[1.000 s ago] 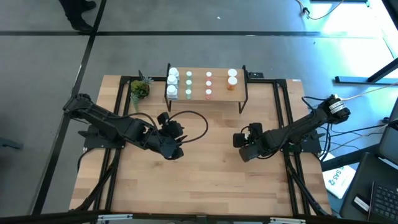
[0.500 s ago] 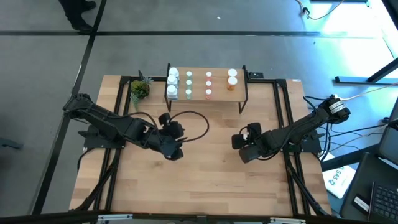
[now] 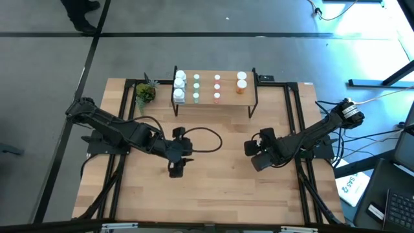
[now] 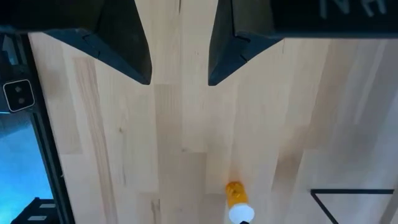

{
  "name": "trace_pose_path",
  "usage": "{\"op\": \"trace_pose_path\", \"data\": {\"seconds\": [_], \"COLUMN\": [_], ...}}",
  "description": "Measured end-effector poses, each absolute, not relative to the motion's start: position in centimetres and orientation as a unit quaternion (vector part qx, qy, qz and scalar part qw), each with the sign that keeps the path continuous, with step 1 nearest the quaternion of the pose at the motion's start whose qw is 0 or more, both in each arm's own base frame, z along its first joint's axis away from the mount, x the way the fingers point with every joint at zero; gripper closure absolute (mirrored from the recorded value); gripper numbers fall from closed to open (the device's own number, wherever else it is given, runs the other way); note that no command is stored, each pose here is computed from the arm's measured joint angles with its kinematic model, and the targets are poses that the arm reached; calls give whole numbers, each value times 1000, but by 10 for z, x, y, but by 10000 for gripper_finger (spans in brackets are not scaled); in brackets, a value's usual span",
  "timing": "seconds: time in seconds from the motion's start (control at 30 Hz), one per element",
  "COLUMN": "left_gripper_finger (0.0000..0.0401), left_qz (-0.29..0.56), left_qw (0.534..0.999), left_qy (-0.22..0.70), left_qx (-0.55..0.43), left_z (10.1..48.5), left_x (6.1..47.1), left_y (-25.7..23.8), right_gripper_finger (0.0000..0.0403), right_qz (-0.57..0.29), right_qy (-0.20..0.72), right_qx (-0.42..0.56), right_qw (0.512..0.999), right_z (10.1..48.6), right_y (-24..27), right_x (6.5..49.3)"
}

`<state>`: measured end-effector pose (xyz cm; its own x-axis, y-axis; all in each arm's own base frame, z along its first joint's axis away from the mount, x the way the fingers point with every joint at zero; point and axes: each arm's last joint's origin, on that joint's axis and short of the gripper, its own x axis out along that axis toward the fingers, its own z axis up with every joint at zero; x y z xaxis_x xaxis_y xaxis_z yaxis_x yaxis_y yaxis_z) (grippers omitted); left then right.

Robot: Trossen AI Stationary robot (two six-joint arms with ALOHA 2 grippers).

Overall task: Pick and place medicine bottles onto shelf by color
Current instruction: Put the orange pill bottle on the shelf aligned with the other orange pill bottles

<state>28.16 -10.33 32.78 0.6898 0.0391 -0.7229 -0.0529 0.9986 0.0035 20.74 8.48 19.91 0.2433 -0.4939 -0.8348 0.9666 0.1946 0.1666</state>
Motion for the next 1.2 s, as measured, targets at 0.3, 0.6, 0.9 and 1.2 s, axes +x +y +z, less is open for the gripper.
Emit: {"op": "trace_pose_path", "data": {"seconds": [0.3, 0.6, 0.9, 1.2], "left_gripper_finger": [250, 250, 250, 250], "left_qz": [26, 26, 26, 26], "left_qw": [919, 919, 919, 920], "left_qy": [393, 393, 393, 391], "left_qx": [-9, -9, -9, -10], "left_z": [328, 328, 328, 328], "left_x": [282, 282, 282, 282], "left_y": [-103, -103, -103, -103], "right_gripper_finger": [136, 136, 136, 136], "right_qz": [-515, -514, -478, -512], "right_qy": [313, 313, 297, 374], "right_qx": [366, 373, 365, 292], "right_qw": [709, 706, 742, 716], "right_z": [199, 199, 230, 251], "right_y": [93, 94, 103, 106], "right_x": [204, 203, 221, 245]}}
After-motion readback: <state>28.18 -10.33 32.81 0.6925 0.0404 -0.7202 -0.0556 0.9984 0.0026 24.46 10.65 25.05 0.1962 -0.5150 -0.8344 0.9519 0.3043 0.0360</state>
